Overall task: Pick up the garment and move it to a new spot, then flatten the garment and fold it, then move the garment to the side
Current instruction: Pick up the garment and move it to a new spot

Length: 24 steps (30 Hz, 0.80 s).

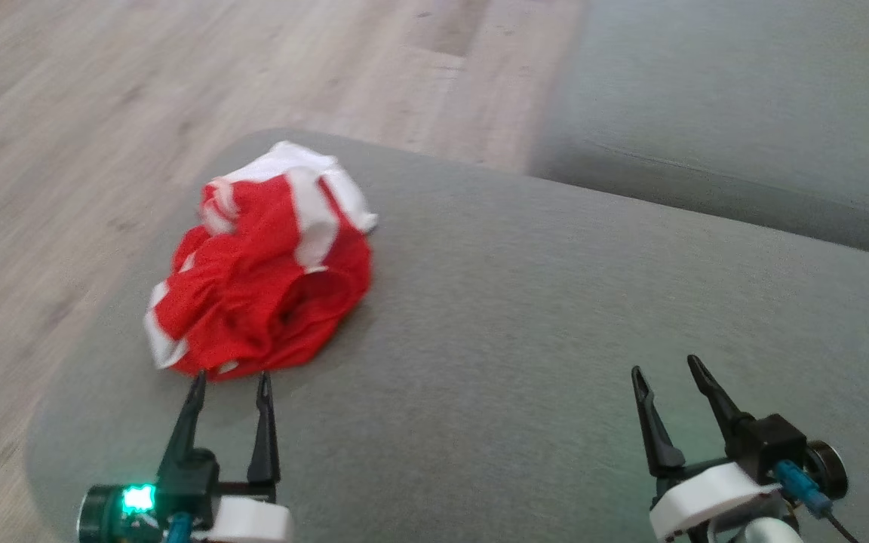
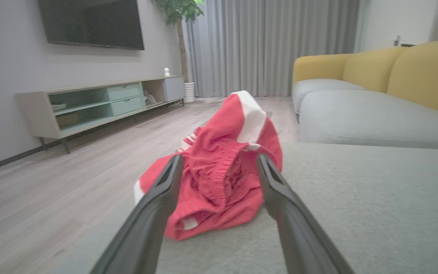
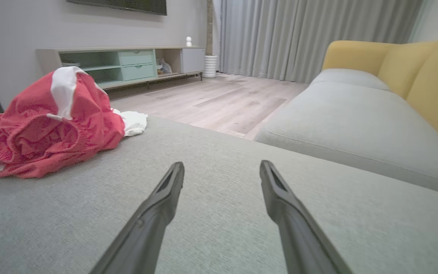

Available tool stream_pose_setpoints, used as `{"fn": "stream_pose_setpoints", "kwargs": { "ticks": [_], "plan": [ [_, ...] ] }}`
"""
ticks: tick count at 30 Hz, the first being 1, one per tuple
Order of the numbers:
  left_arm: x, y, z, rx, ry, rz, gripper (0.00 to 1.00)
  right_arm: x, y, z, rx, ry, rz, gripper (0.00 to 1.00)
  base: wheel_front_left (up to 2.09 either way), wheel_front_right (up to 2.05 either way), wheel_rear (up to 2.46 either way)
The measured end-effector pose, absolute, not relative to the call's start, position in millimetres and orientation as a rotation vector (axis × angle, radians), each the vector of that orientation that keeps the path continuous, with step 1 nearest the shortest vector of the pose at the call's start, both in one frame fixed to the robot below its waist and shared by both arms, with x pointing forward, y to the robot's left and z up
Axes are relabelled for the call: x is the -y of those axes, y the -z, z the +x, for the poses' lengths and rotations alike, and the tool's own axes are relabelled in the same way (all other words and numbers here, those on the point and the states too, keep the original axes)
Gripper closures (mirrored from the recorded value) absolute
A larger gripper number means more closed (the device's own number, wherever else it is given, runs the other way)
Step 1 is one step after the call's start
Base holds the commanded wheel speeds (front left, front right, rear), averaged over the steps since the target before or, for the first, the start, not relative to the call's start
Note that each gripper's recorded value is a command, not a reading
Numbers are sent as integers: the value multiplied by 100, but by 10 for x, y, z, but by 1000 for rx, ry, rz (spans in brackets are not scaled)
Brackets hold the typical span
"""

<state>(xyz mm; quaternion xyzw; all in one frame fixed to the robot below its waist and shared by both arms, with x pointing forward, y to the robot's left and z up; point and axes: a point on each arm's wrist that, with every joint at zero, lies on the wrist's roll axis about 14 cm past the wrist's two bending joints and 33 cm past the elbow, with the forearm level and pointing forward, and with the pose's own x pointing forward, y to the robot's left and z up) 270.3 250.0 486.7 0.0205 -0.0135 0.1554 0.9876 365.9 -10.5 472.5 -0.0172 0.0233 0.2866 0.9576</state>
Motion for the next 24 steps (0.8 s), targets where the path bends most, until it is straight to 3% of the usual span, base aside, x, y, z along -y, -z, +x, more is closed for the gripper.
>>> {"fn": "stream_pose_setpoints", "kwargs": {
  "ticks": [6, 14, 19, 24],
  "plan": [
    [-2869, -4992, 2468, 57, -463, 54, 0, -329, -4624, 3657, -71, -716, -58, 0, 0, 0, 0],
    [-3032, -5240, 2418, 107, -504, 128, 0, -439, -4495, 3769, -93, -747, -86, 0, 0, 0, 0],
    [-3131, -5561, 2641, 176, -421, 214, 0, -327, -4423, 3835, -97, -721, -134, 0, 0, 0, 0],
    [-3135, -5897, 3188, 243, -304, 234, 0, -159, -4236, 3933, -125, -687, -195, 0, 0, 0, 0]
  ]
}}
